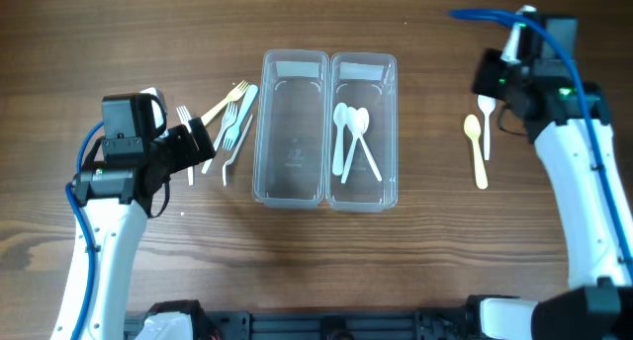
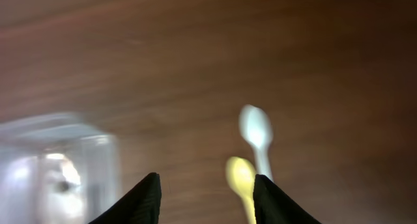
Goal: Pack container
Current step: 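Grasp the yellow spoon with the right gripper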
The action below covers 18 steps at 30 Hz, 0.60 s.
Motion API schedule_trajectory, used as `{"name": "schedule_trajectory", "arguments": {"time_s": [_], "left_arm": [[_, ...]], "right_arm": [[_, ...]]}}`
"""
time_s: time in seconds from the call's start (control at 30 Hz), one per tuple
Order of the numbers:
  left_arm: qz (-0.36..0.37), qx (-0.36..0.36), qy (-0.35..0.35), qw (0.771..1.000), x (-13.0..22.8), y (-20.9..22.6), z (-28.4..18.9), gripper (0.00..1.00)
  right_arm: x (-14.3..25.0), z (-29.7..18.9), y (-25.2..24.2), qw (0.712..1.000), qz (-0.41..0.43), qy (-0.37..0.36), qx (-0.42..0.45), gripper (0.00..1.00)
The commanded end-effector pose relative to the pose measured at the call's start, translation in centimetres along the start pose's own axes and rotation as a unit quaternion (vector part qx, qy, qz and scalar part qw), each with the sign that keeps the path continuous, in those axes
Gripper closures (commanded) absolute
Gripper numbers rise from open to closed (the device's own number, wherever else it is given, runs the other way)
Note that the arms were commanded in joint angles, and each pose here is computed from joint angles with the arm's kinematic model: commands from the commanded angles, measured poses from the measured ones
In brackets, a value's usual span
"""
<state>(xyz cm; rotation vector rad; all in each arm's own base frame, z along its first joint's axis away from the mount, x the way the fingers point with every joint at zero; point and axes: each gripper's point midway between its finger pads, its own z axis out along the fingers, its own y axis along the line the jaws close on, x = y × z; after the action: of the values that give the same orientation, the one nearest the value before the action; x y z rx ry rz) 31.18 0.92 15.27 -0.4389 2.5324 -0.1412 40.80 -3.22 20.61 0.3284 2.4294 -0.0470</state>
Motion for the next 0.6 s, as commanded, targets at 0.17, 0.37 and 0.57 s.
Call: {"name": "schedule_trajectory", "arguments": {"time_s": [0.17,0.37,0.57], "left_arm": [[0.008,0.000,-0.010,1.000,-0.8,0.0,-0.4,0.00],[0.008,0.000,-0.010,1.000,-0.8,0.0,-0.4,0.00],[0.008,0.000,-0.010,1.000,-0.8,0.0,-0.4,0.00]], "right_arm": [[10.7,8.6,-3.6,0.977,-0.068,0.201,0.019,0.50],[14.7,11.8,-4.2,0.958,-0.081,0.274,0.026,0.57],[15.9,12.4,-3.3,0.954,-0.071,0.292,0.000,0.61]]}}
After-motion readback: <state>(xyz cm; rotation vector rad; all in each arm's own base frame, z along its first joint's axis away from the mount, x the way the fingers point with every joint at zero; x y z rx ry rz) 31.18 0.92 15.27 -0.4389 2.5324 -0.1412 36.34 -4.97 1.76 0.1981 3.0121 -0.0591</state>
